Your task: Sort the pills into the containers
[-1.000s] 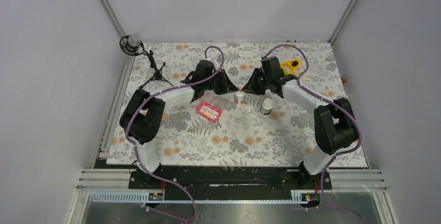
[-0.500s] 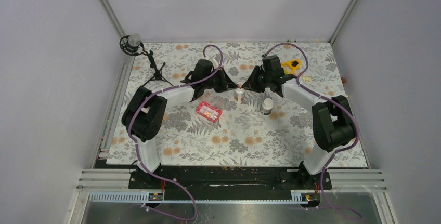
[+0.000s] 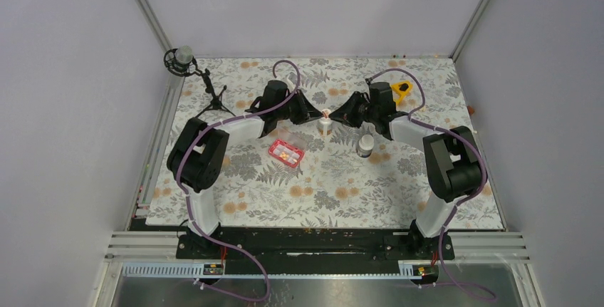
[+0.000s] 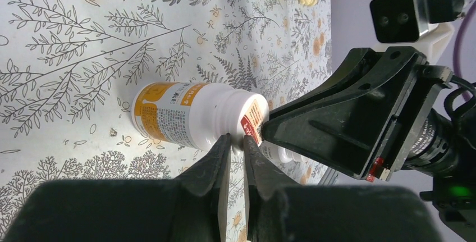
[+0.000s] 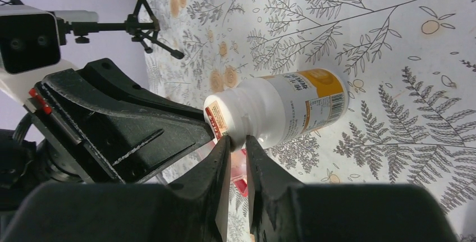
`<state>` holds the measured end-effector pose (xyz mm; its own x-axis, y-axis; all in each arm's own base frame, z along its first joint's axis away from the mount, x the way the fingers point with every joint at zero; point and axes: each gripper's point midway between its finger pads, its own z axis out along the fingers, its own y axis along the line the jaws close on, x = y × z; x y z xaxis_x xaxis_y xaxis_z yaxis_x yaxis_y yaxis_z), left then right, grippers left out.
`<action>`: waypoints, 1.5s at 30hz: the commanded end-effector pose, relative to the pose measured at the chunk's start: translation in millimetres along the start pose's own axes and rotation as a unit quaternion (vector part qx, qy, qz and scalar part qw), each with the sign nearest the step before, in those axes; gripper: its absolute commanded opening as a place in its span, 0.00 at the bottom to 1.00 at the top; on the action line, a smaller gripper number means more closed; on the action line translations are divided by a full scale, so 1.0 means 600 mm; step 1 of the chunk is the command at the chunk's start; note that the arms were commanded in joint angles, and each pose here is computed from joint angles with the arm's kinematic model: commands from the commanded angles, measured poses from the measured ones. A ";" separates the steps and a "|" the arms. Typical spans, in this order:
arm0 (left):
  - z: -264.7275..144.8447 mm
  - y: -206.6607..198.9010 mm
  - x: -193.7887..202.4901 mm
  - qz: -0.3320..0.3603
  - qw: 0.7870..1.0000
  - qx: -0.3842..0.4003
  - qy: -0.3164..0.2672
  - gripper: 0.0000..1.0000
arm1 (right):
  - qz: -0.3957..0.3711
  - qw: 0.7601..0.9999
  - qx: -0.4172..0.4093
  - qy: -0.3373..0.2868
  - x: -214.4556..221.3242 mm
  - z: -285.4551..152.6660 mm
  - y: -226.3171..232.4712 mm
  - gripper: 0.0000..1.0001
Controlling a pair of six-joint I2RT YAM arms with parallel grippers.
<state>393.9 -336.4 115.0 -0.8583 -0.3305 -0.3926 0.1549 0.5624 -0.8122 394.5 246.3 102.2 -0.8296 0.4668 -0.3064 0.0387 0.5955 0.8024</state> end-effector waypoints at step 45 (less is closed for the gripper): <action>-0.051 -0.032 -0.033 0.045 0.999 -0.013 -0.027 0.51 | -0.122 0.985 0.118 0.003 -0.066 -0.045 0.066 0.53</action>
<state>386.1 -324.3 126.8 -0.8629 -0.2982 -0.4081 0.1589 0.6065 -0.7791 417.2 238.9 141.4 -0.8618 0.2952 -0.4124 -0.0038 0.8093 0.5874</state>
